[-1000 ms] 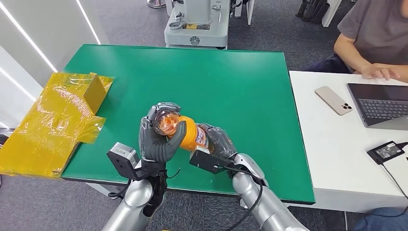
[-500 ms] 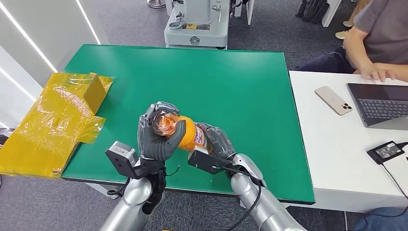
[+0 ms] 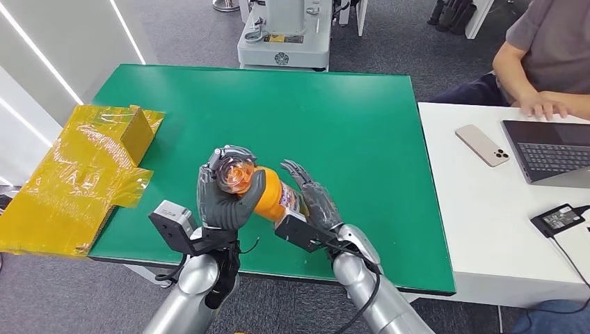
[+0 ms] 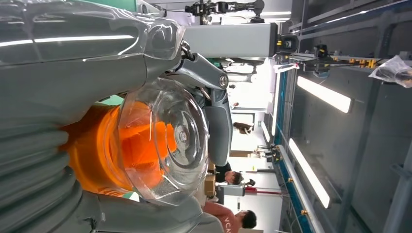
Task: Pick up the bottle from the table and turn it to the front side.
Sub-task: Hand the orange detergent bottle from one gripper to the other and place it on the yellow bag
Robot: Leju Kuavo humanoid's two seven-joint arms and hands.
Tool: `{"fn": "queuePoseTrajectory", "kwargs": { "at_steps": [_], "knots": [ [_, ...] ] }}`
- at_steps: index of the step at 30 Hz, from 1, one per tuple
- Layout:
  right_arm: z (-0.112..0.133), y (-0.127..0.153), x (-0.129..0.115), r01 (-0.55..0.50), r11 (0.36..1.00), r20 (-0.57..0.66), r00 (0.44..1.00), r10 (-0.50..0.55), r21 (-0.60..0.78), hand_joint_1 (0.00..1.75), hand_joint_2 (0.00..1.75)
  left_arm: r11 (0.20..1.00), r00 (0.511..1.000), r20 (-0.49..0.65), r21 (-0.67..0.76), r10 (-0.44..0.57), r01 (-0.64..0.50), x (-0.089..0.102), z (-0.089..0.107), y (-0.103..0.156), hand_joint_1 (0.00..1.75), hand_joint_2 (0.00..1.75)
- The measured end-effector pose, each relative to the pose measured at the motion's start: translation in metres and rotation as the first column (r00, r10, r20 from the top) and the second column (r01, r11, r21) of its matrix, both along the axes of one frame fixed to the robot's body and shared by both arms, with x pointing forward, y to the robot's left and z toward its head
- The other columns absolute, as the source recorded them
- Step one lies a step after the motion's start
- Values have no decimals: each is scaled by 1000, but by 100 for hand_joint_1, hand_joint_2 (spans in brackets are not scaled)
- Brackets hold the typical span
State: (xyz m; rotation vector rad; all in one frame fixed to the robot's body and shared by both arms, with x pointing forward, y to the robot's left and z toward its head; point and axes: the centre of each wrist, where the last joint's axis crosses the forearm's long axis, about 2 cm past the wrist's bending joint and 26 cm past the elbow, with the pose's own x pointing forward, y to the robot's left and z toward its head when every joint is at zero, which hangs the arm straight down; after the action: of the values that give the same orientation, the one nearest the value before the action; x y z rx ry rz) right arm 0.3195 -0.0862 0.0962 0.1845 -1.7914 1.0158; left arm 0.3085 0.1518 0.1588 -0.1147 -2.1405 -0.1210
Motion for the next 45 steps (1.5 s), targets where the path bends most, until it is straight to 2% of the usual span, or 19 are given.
{"fn": "queuePoseTrajectory", "kwargs": {
  "at_steps": [12, 23, 26, 30, 37, 40, 45],
  "knots": [
    [13, 4, -20, -19, 973, -35, 999, 28, 229, 0, 175, 1000, 1000, 0, -15, 10, -10, 3, 1, 1, 175, 175],
    [43, -4, -31, -32, 908, 92, 996, -8, 419, 0, 175, 1000, 999, -21, 1, 30, -30, -2, -8, 6, 175, 175],
    [49, -8, -34, -11, 874, 128, 990, -58, 485, 0, 175, 999, 999, -22, 10, 45, -44, -3, -11, 10, 175, 175],
    [55, -18, -39, 71, 819, 163, 967, -197, 569, 0, 175, 997, 997, -24, 30, 76, -76, -6, -16, 17, 175, 175],
    [56, -40, -45, 255, 698, 114, 893, -436, 669, 0, 175, 990, 992, -15, 64, 125, -123, -11, -21, 29, 175, 175],
    [53, -48, -51, 304, 662, 82, 871, -485, 685, 0, 175, 986, 989, 3, 82, 148, -147, -11, -20, 35, 175, 175],
    [49, -54, -58, 333, 642, 60, 859, -509, 690, 0, 175, 973, 980, 40, 115, 197, -200, -9, -17, 47, 175, 175]
  ]
}}
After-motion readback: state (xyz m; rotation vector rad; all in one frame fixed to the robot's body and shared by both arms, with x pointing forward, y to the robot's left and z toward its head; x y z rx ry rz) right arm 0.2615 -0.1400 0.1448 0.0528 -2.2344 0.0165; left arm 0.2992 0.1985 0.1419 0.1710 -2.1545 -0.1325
